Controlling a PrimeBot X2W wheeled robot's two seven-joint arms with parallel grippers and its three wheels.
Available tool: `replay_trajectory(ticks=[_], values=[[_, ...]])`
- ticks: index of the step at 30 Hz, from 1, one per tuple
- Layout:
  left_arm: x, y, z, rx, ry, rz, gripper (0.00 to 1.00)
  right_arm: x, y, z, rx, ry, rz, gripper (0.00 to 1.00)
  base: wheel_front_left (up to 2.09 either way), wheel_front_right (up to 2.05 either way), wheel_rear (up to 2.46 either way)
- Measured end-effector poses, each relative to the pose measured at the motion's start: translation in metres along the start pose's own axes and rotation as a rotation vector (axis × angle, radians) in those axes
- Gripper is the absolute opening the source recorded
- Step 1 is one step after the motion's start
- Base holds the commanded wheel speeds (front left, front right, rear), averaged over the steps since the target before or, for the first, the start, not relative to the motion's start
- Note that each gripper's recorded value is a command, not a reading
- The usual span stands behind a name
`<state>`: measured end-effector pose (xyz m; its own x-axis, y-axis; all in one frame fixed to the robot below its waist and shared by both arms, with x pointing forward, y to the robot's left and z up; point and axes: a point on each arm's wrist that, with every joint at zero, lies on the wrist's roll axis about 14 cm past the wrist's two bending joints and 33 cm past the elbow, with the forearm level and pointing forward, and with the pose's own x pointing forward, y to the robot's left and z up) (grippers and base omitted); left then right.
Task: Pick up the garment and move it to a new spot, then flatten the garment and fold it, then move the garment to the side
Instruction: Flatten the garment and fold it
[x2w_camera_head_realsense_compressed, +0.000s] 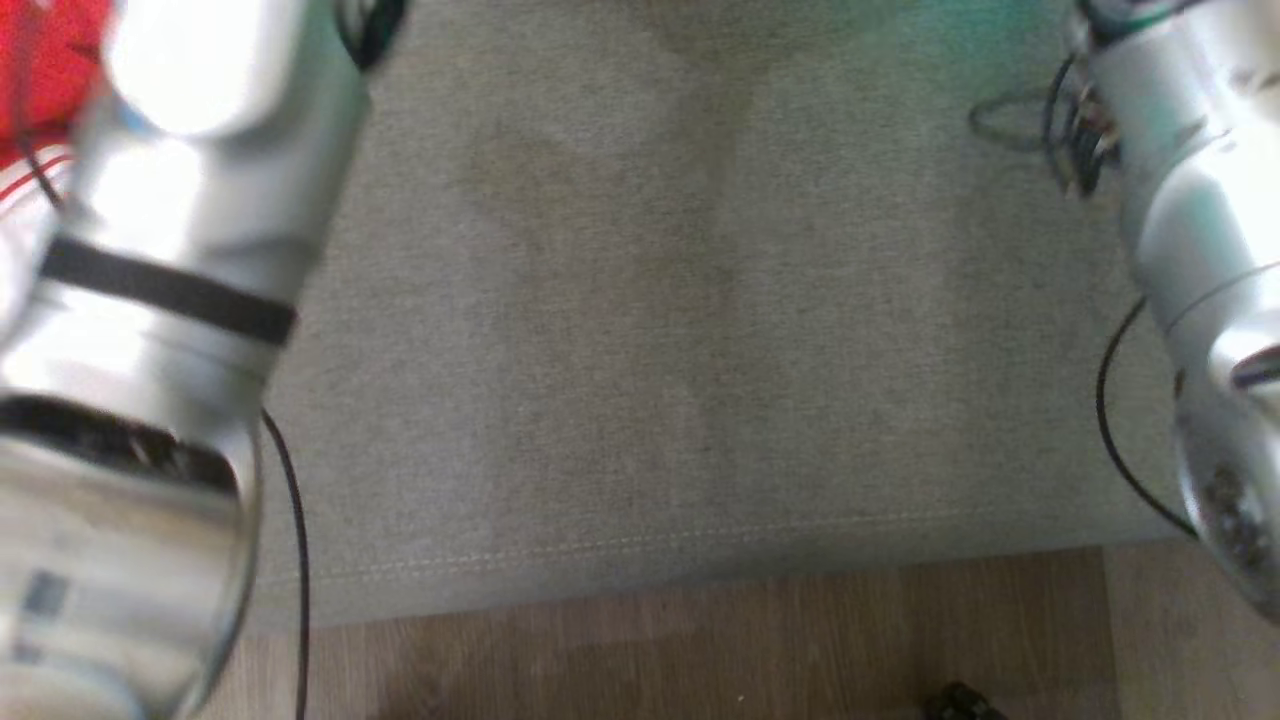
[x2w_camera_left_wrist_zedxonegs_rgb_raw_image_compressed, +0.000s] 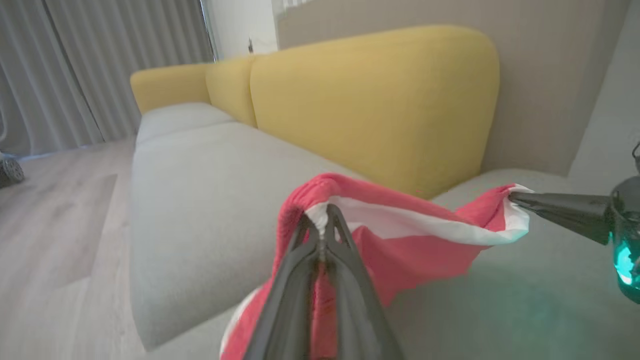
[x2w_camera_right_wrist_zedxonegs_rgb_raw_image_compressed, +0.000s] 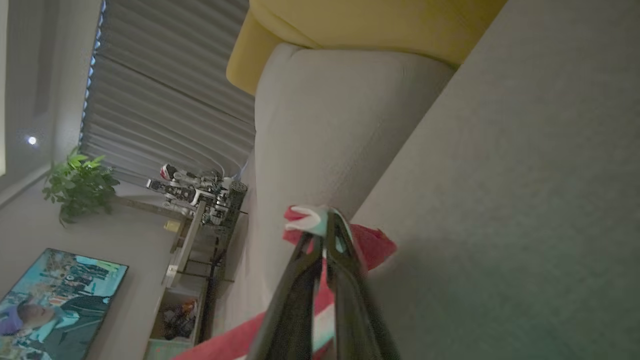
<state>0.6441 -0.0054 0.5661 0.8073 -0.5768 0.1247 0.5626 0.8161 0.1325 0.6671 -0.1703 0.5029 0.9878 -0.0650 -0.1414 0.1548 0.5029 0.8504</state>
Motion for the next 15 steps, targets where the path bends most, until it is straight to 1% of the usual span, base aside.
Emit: replay_trajectory(ticks=[2,5,8,11,15], values=[[-0.014,-0.01,-0.027,-0.03,0.059,-0.009,0.0,-0.006,-0.017,-0.02,-0.022,0.062,-0.034,0.0,0.0,0.0,0.0],[-0.037,-0.026,-0.053,-0.053,0.122,-0.026,0.0,-0.017,-0.03,-0.038,-0.045,0.134,-0.06,0.0,0.0,0.0,0.0],[-0.058,-0.045,-0.068,-0.059,0.165,-0.059,0.0,-0.031,-0.037,-0.05,-0.09,0.189,-0.07,0.0,0.0,0.0,0.0],[-0.083,-0.07,-0.08,-0.035,0.211,-0.121,0.0,-0.046,-0.043,-0.057,-0.126,0.224,-0.079,0.0,0.0,0.0,0.0],[-0.111,-0.087,-0.088,-0.018,0.254,-0.151,0.0,-0.069,-0.058,-0.063,-0.142,0.267,-0.111,0.0,0.0,0.0,0.0]])
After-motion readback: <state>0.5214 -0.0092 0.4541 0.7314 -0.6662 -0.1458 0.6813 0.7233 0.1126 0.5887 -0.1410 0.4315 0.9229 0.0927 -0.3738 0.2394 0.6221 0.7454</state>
